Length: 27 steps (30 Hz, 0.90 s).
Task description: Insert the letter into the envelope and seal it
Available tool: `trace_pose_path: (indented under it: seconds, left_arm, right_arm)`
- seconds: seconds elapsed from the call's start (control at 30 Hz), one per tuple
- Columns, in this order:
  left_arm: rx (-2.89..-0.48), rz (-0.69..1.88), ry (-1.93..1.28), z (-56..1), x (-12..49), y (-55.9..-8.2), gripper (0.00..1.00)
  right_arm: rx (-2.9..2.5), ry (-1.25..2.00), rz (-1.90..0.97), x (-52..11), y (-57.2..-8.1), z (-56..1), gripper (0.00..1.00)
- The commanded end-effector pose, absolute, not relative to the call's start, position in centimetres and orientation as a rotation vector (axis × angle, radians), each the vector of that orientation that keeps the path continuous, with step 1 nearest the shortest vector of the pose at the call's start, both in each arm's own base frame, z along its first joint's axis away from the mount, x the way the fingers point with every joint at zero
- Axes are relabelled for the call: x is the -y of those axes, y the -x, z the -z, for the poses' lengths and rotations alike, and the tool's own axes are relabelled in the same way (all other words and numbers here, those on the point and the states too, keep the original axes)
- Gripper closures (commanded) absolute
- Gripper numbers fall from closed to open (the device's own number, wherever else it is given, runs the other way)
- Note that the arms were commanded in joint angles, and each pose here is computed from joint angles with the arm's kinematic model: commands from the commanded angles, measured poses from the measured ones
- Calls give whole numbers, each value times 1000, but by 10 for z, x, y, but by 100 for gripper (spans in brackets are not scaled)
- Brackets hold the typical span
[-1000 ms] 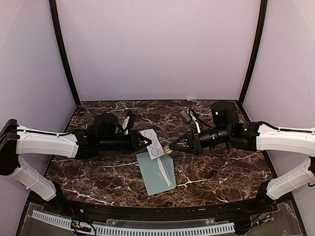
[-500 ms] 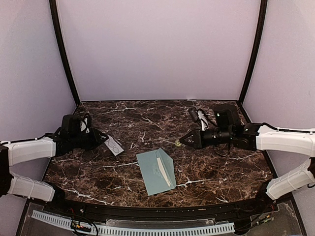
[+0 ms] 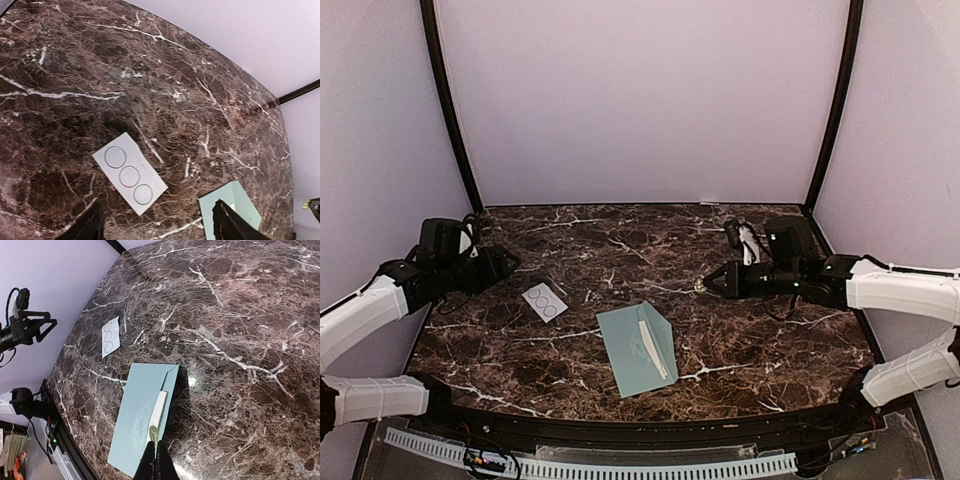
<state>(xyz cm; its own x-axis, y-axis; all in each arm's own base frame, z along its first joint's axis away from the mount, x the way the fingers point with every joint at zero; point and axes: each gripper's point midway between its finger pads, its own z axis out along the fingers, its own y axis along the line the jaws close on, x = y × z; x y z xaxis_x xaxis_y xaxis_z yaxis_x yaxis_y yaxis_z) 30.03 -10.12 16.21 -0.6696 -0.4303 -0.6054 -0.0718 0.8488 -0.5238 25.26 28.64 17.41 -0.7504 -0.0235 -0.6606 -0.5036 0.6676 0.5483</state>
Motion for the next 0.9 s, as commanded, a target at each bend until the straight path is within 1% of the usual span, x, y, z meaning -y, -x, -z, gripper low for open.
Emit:
trace_pose_path:
  seconds: [0.0, 0.1, 0.13, 0.17, 0.2, 0.23, 0.27, 0.3, 0.33, 0.37, 0.4, 0.5, 0.53, 0.57, 0.6, 0.63, 0.67, 0.7, 0.73, 0.77, 0.8, 0.87]
  left_arm:
    - [-2230, 813, 267, -186, 140, -301, 30]
    - [-2190, 864, 130, -214, 183, -305, 30]
    - [-2217, 878, 84, -210, 200, -304, 31]
    - [-2192, 905, 51, -222, 212, -308, 32]
    - [-2230, 929, 1, -213, 232, -306, 34]
    - [-2195, 962, -31, -226, 245, -310, 36]
    - [-2230, 983, -80, -216, 264, -308, 37]
    - [-2200, 1008, -113, -227, 277, -312, 39]
    - [-2239, 1022, -159, -214, 296, -310, 40]
    - [-2251, 1026, -189, -211, 311, -316, 41]
    - [-2263, 1049, -238, -208, 327, -310, 42]
    - [-2294, 1084, -347, -197, 372, -312, 43]
    - [-2299, 1108, -394, -196, 387, -305, 43]
    - [-2299, 1116, -426, -194, 402, -309, 43]
    - [-2284, 1144, -471, -202, 417, -304, 43]
    - [-2315, 1134, -499, -186, 427, -304, 43]
    - [-2302, 1151, -541, -192, 440, -300, 43]
    - [-2338, 1149, -570, -175, 449, -296, 43]
    - [-2335, 1152, -590, -178, 456, -297, 43]
    - [-2374, 1142, -609, -161, 462, -295, 43]
    - [-2383, 1138, -621, -161, 466, -296, 43]
    - [-2437, 1124, -638, -143, 470, -294, 43]
  right_arm:
    - [-2251, 258, -922, -264, -269, -169, 100]
    - [-2278, 170, -883, -249, -275, -155, 100]
    - [-2281, 152, -876, -246, -276, -153, 100]
    - [-2282, 140, -871, -243, -276, -152, 100]
    - [-2279, 136, -871, -241, -275, -151, 100]
    - [-2280, 134, -871, -240, -275, -151, 100]
    - [-2281, 130, -870, -238, -274, -150, 100]
    - [-2282, 124, -868, -237, -274, -149, 100]
    - [-2286, 121, -865, -235, -273, -148, 100]
    - [-2284, 117, -865, -234, -273, -149, 100]
    - [-2286, 114, -865, -233, -272, -148, 100]
    - [-2288, 110, -871, -232, -270, -146, 100]
    - [-2290, 108, -869, -231, -270, -145, 100]
    - [-2295, 106, -866, -230, -269, -143, 100]
    - [-2298, 106, -860, -230, -269, -141, 100]
    - [-2301, 106, -854, -229, -268, -140, 100]
    - [-2301, 106, -851, -228, -268, -140, 100]
    - [-2302, 106, -848, -228, -268, -139, 100]
    - [-2301, 107, -849, -228, -267, -140, 100]
    - [-2298, 107, -850, -227, -267, -141, 100]
    - [-2297, 106, -850, -227, -267, -142, 100]
    - [-2293, 107, -852, -227, -267, -142, 100]
